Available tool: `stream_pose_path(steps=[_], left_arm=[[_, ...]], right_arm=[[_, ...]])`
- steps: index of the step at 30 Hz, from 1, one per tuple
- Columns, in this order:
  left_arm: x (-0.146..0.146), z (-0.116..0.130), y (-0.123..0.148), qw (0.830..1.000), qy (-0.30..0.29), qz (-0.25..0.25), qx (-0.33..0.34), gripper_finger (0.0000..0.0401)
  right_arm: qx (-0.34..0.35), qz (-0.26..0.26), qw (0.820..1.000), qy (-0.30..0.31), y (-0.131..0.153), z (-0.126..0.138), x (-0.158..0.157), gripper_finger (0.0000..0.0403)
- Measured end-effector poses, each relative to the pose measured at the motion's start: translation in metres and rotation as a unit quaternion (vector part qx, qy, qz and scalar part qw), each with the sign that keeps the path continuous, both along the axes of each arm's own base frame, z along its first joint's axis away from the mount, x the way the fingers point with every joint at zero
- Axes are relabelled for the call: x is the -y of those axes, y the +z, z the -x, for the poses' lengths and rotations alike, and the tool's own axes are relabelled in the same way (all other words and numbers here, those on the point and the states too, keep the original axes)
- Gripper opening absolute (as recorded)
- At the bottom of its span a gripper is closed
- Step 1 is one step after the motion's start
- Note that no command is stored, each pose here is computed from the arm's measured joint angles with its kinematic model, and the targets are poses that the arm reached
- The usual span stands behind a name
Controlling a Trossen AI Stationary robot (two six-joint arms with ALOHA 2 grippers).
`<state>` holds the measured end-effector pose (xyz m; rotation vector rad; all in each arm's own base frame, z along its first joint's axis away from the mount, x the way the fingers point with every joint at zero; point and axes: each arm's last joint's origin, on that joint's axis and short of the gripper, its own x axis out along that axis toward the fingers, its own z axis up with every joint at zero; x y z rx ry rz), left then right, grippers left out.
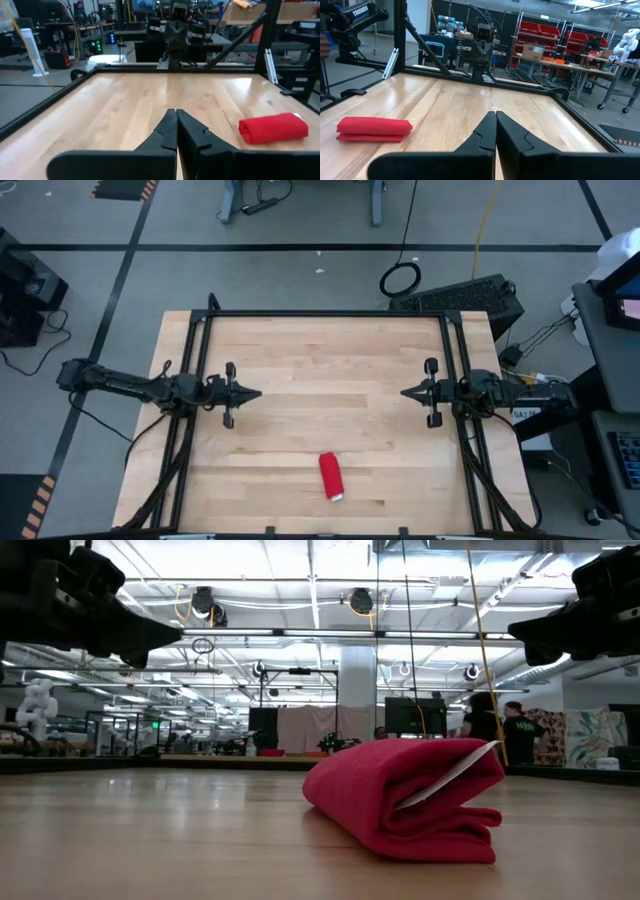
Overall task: Roll napkin
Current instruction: Return to Home Position
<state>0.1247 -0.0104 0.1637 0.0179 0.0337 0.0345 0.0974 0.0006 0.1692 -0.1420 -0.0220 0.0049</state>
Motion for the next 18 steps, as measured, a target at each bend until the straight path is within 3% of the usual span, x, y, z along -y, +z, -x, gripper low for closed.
stream_pose_path(steps=[11,18], left_arm=[[0.000,0.010,0.007,0.999,-0.014,-0.033,0.031,0.0000],[-0.005,0.016,0.006,0.999,-0.012,-0.021,0.032,0.0000]], right_arm=[[0.000,0.000,1.000,0.000,0.000,0.000,0.000,0.0000],[0.000,0.000,1.000,0.000,0.000,0.000,0.000,0.0000]])
